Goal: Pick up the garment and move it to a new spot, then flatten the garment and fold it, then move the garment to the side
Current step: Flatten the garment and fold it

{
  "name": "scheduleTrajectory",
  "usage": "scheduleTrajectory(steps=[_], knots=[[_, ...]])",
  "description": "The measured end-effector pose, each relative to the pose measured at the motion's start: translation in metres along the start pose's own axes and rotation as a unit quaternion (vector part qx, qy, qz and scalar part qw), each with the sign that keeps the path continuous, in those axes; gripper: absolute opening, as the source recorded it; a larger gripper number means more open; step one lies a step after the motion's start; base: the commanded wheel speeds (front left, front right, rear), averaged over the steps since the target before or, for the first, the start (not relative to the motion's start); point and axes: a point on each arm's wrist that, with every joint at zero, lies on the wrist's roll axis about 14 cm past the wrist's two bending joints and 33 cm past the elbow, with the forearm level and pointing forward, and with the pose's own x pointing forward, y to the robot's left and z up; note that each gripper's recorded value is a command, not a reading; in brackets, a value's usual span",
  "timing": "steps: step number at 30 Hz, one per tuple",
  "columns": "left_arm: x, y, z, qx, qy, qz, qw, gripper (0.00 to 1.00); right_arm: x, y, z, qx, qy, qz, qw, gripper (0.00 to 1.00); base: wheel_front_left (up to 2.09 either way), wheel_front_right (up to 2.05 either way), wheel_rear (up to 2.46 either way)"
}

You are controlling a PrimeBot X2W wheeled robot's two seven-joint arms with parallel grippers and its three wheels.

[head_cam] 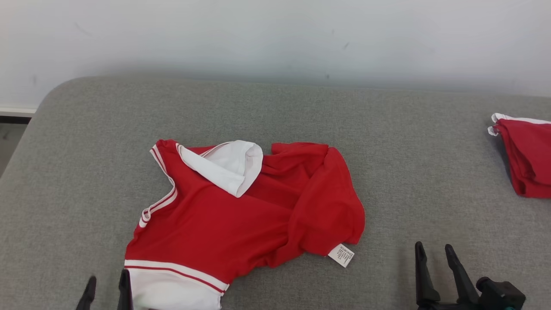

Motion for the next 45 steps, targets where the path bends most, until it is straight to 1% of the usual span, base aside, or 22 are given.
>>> scheduleTrajectory(steps=[1, 3, 4, 6, 7, 8, 10, 15, 22, 23, 24, 25, 26, 27, 30, 33, 35, 40, 42, 45], knots=[[0.0, -0.001, 0.006, 0.006, -0.017, -0.003, 1.0, 1.0, 0.001, 0.003, 0.0, -0.001, 0.0, 0.004, 1.0, 1.0, 0.0, 0.0, 0.0], [0.005, -0.008, 0.019, -0.003, -0.053, -0.011, 0.999, 1.0, 0.003, 0.009, 0.0, -0.001, 0.0, 0.014, 1.0, 1.0, 0.0, 0.0, 0.0], [0.007, -0.012, 0.022, -0.001, -0.061, -0.018, 0.998, 1.0, 0.005, 0.013, 0.0, -0.001, 0.001, 0.02, 1.0, 1.0, 0.0, 0.0, 0.0], [0.008, -0.014, 0.019, 0.023, -0.061, -0.025, 0.998, 1.0, 0.009, 0.023, -0.001, -0.002, 0.002, 0.035, 0.999, 1.0, 0.0, 0.0, 0.0], [0.009, -0.016, 0.02, 0.019, -0.066, -0.026, 0.997, 1.0, 0.011, 0.028, -0.003, -0.002, 0.006, 0.043, 0.999, 1.0, 0.0, 0.0, 0.0], [0.012, -0.019, 0.027, 0.015, -0.08, -0.025, 0.996, 1.0, 0.012, 0.034, -0.006, -0.002, 0.01, 0.052, 0.999, 1.0, 0.0, 0.0, 0.0], [0.015, -0.028, 0.04, 0.031, -0.106, -0.036, 0.993, 1.0, 0.015, 0.042, -0.012, -0.003, 0.021, 0.063, 0.998, 1.0, 0.0, 0.0, 0.0], [0.013, -0.037, 0.038, 0.037, -0.114, -0.039, 0.992, 1.0, 0.025, 0.056, -0.028, -0.011, 0.053, 0.085, 0.995, 1.0, 0.0, 0.0, 0.0], [0.009, -0.036, 0.035, 0.033, -0.115, -0.034, 0.992, 1.0, 0.039, 0.072, -0.048, -0.022, 0.096, 0.112, 0.989, 1.0, 0.0, 0.0, 0.0], [0.009, -0.036, 0.036, 0.033, -0.118, -0.033, 0.992, 1.0, 0.04, 0.073, -0.051, -0.021, 0.104, 0.114, 0.988, 0.93, 0.0, 0.0, 0.0], [0.008, -0.035, 0.037, 0.033, -0.119, -0.033, 0.992, 1.0, 0.042, 0.075, -0.054, -0.017, 0.109, 0.115, 0.987, 0.47, 0.0, 0.0, 0.0], [0.007, -0.034, 0.037, 0.032, -0.119, -0.031, 0.992, 1.0, 0.042, 0.077, -0.057, -0.014, 0.116, 0.117, 0.986, 0.29, 0.0, 0.0, 0.0], [0.007, -0.033, 0.035, 0.031, -0.117, -0.028, 0.992, 1.0, 0.043, 0.08, -0.059, -0.014, 0.121, 0.121, 0.985, 0.09, 0.0, 0.0, 0.0], [0.006, -0.032, 0.034, 0.03, -0.116, -0.027, 0.992, 1.0, 0.044, 0.081, -0.061, -0.015, 0.125, 0.123, 0.984, 0.0, 0.0, 0.0, 0.0], [0.006, -0.033, 0.033, 0.029, -0.114, -0.029, 0.993, 1.0, 0.049, 0.081, -0.056, -0.014, 0.121, 0.125, 0.985, 0.0, 0.0, 0.0, 0.0], [0.007, -0.035, 0.031, 0.026, -0.112, -0.032, 0.993, 1.0, 0.05, 0.071, -0.047, -0.02, 0.109, 0.12, 0.987, 0.0, 0.0, 0.0, 0.0], [0.007, -0.039, 0.03, 0.024, -0.11, -0.038, 0.993, 1.0, 0.048, 0.067, -0.039, -0.014, 0.094, 0.117, 0.989, 0.0, 0.0, 0.0, 0.0], [0.009, -0.044, 0.028, 0.019, -0.107, -0.046, 0.993, 1.0, 0.027, 0.05, -0.022, -0.012, 0.061, 0.111, 0.992, 0.0, 0.0, 0.0, 0.0], [0.012, -0.045, 0.028, 0.016, -0.107, -0.049, 0.993, 1.0, 0.01, 0.038, -0.015, -0.022, 0.05, 0.111, 0.992, 0.0, 0.0, 0.0, 0.0], [0.016, -0.05, 0.027, 0.015, -0.104, -0.055, 0.993, 1.0, -0.009, 0.026, -0.011, -0.019, 0.046, 0.106, 0.993, 0.0, 0.0, 0.0, 0.0]])
